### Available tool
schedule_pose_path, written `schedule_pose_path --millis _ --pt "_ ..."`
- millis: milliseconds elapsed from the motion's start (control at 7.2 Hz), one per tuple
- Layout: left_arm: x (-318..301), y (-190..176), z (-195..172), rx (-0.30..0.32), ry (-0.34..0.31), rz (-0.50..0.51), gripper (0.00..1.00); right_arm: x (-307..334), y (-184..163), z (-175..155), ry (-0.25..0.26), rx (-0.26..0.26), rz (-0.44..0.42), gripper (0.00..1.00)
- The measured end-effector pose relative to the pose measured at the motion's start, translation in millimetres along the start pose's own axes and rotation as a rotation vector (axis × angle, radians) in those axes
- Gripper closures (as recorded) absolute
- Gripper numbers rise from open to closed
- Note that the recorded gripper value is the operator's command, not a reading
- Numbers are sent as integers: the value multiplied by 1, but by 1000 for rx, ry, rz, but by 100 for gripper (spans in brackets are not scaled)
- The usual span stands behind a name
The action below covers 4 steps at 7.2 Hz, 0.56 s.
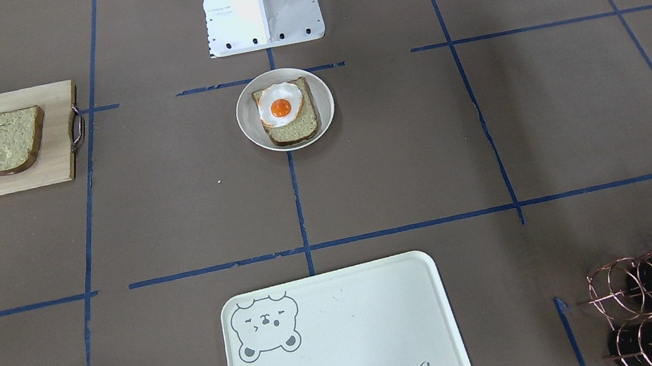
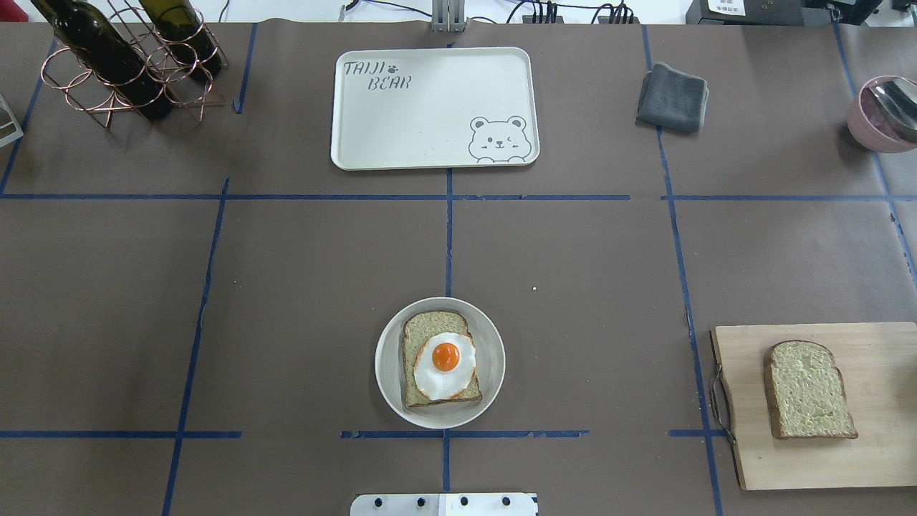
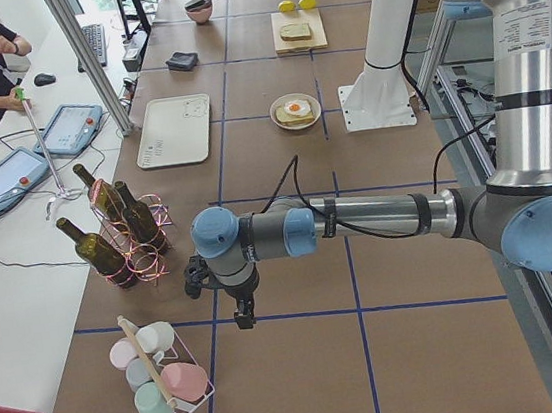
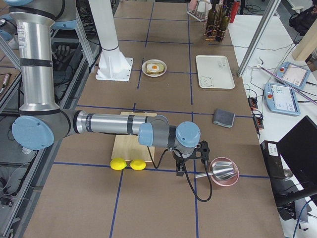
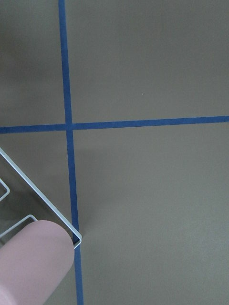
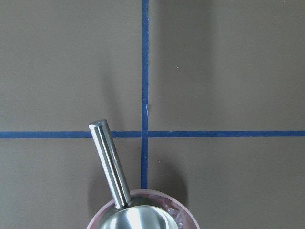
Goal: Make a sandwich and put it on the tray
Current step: 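Move both arms out from rest, right gripper toward the bread slice on the board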
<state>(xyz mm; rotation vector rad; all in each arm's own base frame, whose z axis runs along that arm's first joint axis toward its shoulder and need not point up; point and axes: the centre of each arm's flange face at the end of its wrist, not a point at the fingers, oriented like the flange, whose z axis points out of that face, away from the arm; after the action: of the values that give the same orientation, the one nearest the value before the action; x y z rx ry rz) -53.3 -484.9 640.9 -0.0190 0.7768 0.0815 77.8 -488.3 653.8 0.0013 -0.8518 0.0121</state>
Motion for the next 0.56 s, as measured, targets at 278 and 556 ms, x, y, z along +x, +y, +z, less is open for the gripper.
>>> schedule_pose_path --millis 278,556 --pt "1 -2 -1 3 0 2 0 -2 -2 -2 4 5 -6 0" --pt "7 -7 -7 24 0 19 0 -13 -6 -9 5 18 -18 0"
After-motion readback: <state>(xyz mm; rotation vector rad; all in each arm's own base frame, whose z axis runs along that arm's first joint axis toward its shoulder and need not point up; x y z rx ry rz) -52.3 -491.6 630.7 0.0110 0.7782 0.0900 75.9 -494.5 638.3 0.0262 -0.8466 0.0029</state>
